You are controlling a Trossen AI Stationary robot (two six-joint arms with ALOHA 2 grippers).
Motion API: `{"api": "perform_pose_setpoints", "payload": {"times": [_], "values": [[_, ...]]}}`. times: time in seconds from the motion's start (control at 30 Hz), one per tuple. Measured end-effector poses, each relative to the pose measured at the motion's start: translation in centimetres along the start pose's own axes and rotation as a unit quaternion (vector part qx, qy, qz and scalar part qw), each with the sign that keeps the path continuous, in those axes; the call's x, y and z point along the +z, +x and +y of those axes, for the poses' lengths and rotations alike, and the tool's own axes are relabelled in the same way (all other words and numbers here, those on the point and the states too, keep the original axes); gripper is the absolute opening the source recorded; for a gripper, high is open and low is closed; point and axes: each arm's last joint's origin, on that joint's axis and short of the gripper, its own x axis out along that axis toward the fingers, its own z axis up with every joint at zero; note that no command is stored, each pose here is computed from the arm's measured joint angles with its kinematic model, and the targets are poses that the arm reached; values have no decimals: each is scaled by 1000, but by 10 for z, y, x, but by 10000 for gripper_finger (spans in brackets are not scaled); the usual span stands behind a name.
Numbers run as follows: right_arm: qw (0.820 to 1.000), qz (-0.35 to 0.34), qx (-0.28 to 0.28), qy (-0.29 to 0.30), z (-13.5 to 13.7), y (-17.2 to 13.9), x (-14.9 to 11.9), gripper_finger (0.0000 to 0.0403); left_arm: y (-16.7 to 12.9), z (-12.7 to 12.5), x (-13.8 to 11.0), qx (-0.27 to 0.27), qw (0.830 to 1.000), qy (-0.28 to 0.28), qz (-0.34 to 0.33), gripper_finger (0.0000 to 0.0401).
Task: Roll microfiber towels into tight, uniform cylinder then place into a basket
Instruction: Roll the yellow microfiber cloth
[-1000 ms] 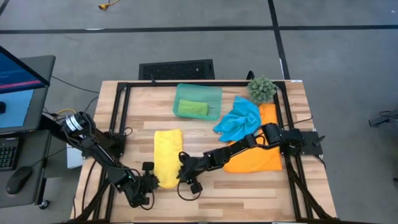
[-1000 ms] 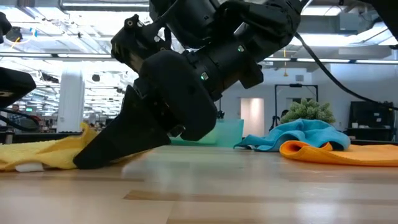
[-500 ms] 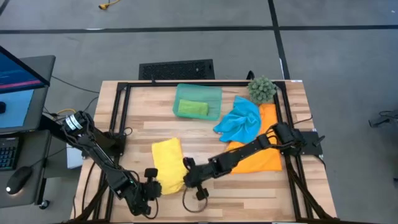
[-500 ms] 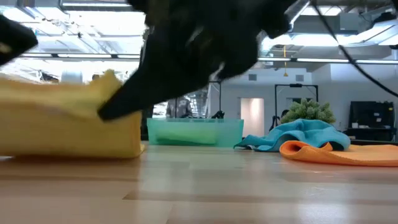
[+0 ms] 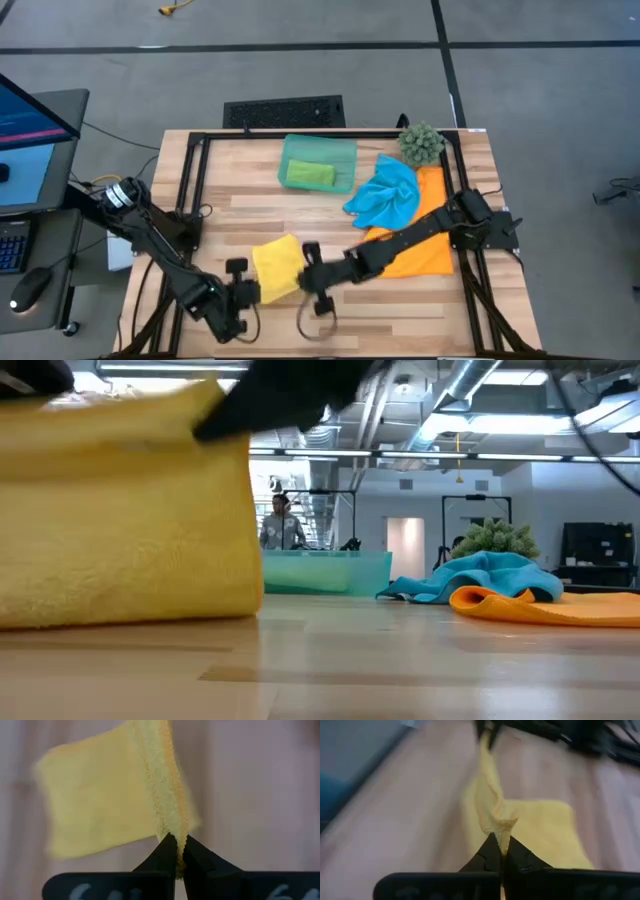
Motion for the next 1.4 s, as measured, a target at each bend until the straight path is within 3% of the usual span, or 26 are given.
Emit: {"api": "perform_pose_setpoints", "payload": {"times": [0.23,0.37,0.6,0.77,0.97,1.2,1.4], "values": [[993,23,-48,103,-51,20,-16,5,8,31,6,99,994,-24,48,4],[988,43,-64,135,-67,32,-30,13,15,46,13,125,990,-39,55,4],[985,43,-70,151,-70,42,-36,5,39,67,10,128,985,-57,97,4],[982,45,-97,154,-71,41,-37,13,47,75,6,159,981,-70,83,4],[981,58,-97,158,-70,51,-47,12,51,76,7,154,982,-78,72,19],[978,81,-100,167,-70,63,-62,86,51,75,9,151,983,-79,63,87],[975,76,-106,179,-79,56,-56,166,51,76,8,152,983,-72,68,146]]}}
